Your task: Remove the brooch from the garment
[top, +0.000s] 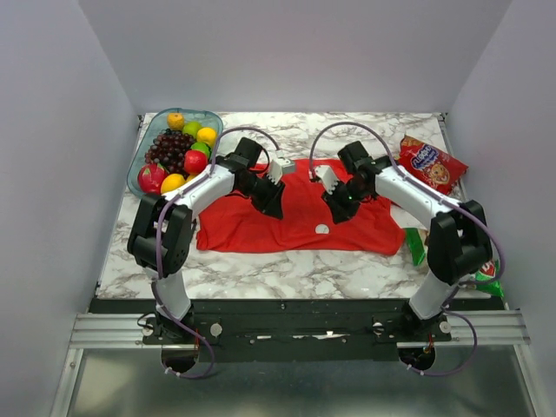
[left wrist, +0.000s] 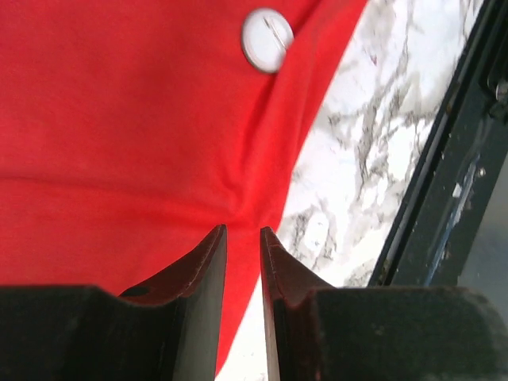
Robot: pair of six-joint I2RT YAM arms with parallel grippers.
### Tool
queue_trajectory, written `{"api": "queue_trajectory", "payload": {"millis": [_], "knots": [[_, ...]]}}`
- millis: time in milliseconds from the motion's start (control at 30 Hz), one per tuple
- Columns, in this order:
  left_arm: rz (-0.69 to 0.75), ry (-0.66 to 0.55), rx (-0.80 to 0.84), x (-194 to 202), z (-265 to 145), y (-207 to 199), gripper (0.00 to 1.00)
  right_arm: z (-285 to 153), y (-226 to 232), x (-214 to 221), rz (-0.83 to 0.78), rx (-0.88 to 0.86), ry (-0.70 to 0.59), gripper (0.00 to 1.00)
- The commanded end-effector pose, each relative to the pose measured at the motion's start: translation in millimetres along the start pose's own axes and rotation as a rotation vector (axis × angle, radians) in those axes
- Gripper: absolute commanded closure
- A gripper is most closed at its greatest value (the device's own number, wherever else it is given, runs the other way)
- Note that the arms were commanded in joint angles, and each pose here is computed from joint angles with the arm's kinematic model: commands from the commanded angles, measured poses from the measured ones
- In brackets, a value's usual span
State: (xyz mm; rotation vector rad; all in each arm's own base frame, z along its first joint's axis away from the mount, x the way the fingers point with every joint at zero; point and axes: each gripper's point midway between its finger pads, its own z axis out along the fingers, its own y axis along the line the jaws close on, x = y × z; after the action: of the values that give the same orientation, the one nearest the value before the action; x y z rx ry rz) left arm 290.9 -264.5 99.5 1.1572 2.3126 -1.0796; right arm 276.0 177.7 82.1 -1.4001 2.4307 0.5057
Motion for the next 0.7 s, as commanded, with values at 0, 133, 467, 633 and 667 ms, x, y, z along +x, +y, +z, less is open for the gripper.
{"api": "queue_trajectory", "payload": {"millis": [0, 133, 467, 633, 667], "knots": [[-0.063, -0.043, -0.064, -16, -6, 21, 0.68, 26, -10, -33, -0.025, -0.098, -0.052, 0.75], [-0.079, -0.069, -0.089, -19, -22, 25, 0.68, 41, -12, -30, -0.049, -0.153, -0.007, 0.69], [-0.178, -0.135, -0.175, -6, -66, 52, 0.68, 40, 7, -14, -0.088, -0.244, 0.02, 0.64], [-0.176, -0.145, -0.189, -7, -72, 54, 0.68, 43, 14, -5, -0.092, -0.312, 0.077, 0.64], [-0.18, -0.145, -0.187, -7, -72, 54, 0.67, 43, 14, -5, -0.094, -0.315, 0.082, 0.65]]}}
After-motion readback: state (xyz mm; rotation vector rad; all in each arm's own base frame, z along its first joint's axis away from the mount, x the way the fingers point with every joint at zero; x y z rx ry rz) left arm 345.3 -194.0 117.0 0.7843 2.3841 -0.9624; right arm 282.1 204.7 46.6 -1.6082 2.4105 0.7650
